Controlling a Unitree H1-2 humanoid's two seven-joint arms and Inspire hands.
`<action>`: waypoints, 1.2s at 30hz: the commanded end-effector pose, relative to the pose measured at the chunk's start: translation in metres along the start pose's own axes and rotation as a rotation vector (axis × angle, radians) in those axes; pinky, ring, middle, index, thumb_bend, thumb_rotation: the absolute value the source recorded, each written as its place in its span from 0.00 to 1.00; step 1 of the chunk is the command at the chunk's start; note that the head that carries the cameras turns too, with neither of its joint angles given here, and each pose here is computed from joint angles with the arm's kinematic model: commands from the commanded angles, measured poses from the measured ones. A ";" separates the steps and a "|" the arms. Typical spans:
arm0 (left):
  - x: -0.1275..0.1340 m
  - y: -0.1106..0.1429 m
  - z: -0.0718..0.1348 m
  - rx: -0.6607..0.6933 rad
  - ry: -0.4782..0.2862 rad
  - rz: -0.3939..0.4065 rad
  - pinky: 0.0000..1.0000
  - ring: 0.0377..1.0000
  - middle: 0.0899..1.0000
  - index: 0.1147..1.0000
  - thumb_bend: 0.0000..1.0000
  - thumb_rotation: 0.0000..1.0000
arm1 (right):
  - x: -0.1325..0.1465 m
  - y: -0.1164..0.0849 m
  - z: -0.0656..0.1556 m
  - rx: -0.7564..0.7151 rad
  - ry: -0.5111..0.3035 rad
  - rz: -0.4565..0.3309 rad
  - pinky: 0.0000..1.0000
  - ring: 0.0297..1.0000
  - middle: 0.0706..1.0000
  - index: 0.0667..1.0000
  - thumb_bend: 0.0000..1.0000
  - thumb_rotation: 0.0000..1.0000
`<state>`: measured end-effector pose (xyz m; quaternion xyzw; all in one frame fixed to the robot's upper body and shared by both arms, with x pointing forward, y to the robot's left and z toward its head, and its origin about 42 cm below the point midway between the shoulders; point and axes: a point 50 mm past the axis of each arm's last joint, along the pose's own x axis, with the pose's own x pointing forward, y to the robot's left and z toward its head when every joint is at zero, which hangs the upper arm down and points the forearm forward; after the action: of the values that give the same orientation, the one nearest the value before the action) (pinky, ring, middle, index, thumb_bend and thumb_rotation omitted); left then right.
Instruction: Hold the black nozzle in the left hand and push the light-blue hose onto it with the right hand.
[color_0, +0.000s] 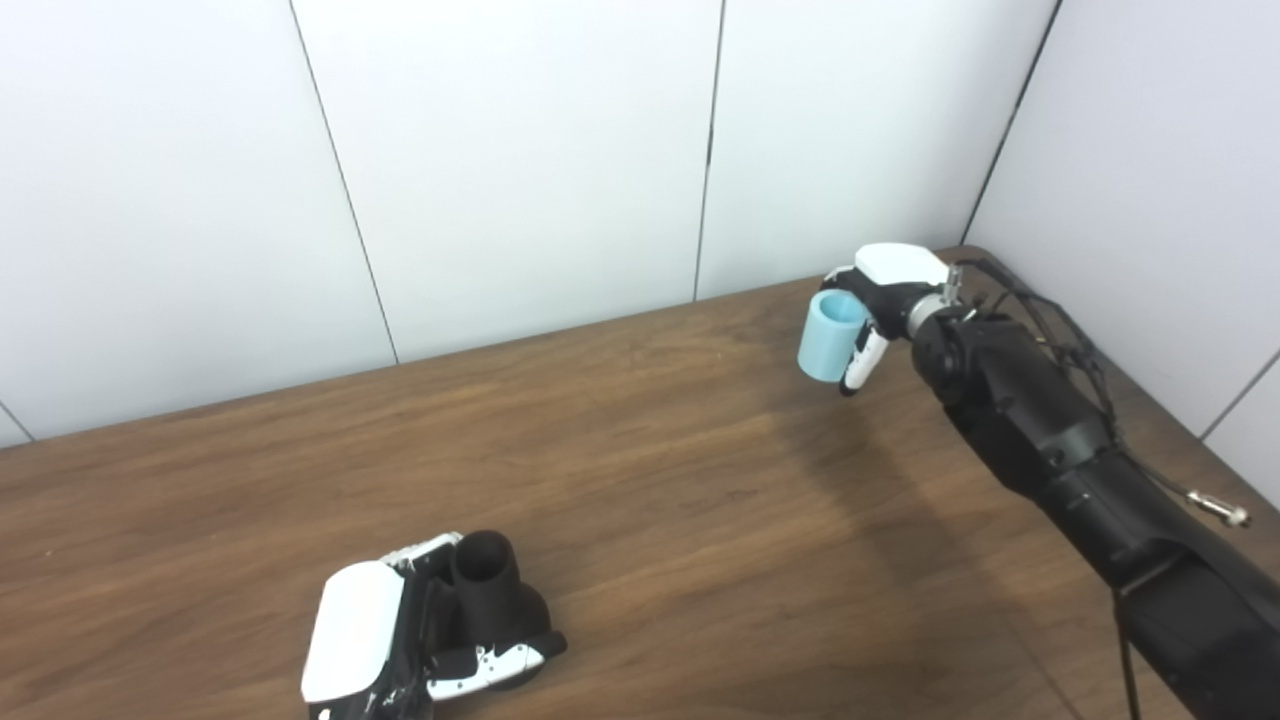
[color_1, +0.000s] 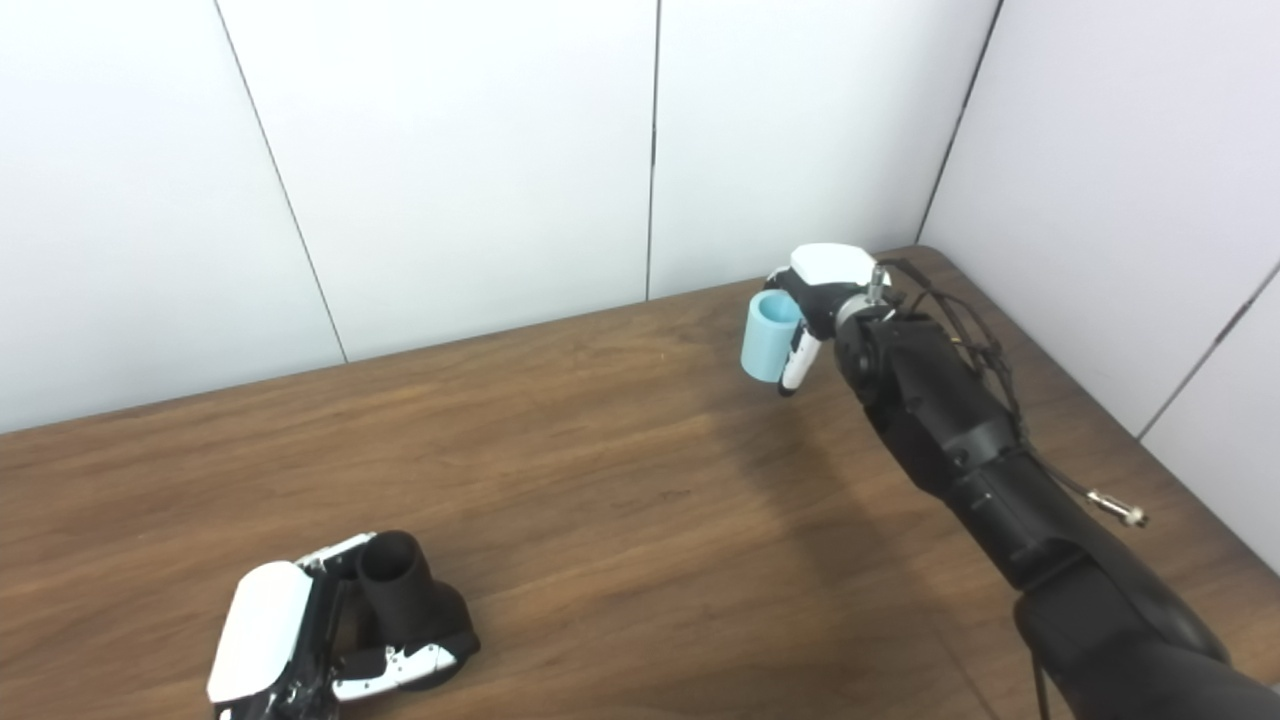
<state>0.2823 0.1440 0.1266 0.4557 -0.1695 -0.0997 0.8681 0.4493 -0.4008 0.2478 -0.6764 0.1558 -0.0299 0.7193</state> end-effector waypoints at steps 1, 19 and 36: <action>-0.020 -0.009 -0.018 0.029 0.074 -0.087 0.62 0.55 0.39 0.45 0.52 0.00 | 0.007 -0.038 0.004 0.003 -0.019 -0.116 0.69 0.88 0.86 0.81 0.88 0.11; -0.023 -0.007 -0.016 0.032 0.061 -0.080 0.60 0.53 0.37 0.46 0.52 0.00 | 0.011 -0.039 -0.001 0.003 -0.015 -0.106 0.59 0.72 0.78 0.77 0.89 0.11; -0.023 -0.008 -0.013 0.025 0.066 -0.078 0.60 0.54 0.36 0.46 0.52 0.00 | 0.007 -0.041 -0.007 -0.044 -0.005 -0.144 0.26 0.31 0.42 0.45 0.53 0.00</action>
<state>0.2776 0.1499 0.1263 0.4583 -0.1666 -0.0980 0.8675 0.4574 -0.4028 0.2524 -0.6880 0.1350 -0.0284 0.7125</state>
